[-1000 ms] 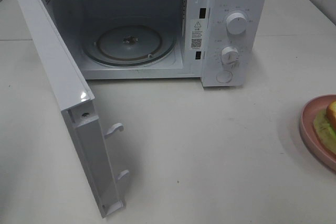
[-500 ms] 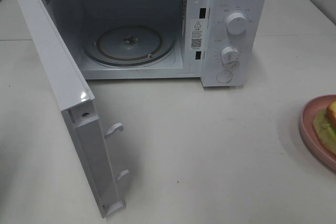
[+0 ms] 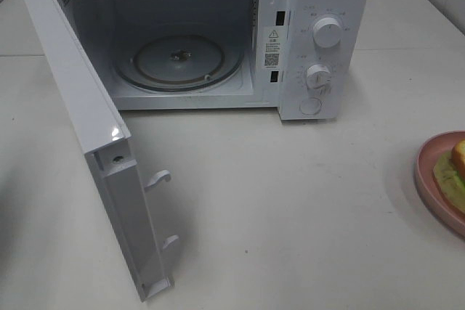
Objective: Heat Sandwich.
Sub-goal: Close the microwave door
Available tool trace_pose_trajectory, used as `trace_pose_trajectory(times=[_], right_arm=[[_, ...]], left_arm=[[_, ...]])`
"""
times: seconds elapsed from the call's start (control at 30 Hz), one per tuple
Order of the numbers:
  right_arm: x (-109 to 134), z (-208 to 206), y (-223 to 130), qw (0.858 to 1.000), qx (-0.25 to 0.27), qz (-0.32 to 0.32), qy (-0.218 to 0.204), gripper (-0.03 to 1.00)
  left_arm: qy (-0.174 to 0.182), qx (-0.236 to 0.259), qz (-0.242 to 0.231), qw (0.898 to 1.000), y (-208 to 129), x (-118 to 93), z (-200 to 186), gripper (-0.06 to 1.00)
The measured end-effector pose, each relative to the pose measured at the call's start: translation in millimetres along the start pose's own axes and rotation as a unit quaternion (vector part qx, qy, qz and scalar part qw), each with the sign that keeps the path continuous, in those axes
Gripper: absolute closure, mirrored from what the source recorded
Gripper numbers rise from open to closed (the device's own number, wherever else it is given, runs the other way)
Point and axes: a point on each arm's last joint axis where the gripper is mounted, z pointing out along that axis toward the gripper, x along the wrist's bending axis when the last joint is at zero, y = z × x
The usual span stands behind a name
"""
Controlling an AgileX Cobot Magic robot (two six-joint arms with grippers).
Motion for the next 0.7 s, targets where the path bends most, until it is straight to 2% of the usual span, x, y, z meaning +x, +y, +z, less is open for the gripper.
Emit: trace_pose_trajectory(times=[0.17,0.33,0.37,0.63,0.7], right_arm=[[0,0,0,1.000,0.000,0.000,0.000,0.21],[0,0,0,1.000,0.000,0.000,0.000,0.21],[0,0,0,1.000,0.000,0.000,0.000,0.21],[0,0,0,1.000,0.000,0.000,0.000,0.21],[0,0,0,1.000,0.000,0.000,0.000,0.21]], left_arm=[[-0.007,0.014,-0.019,1.000,-9,-2,13,0.94],[-0.039,0.018,-0.021,0.999,-16,-8,23,0.94],[-0.055,0.016,-0.018,0.998,-18,-11,26,0.94],[-0.110,0.014,-0.007,0.994,-17,-24,36,0.94],[-0.143,0.015,0.007,0.990,-17,-38,41,0.94]])
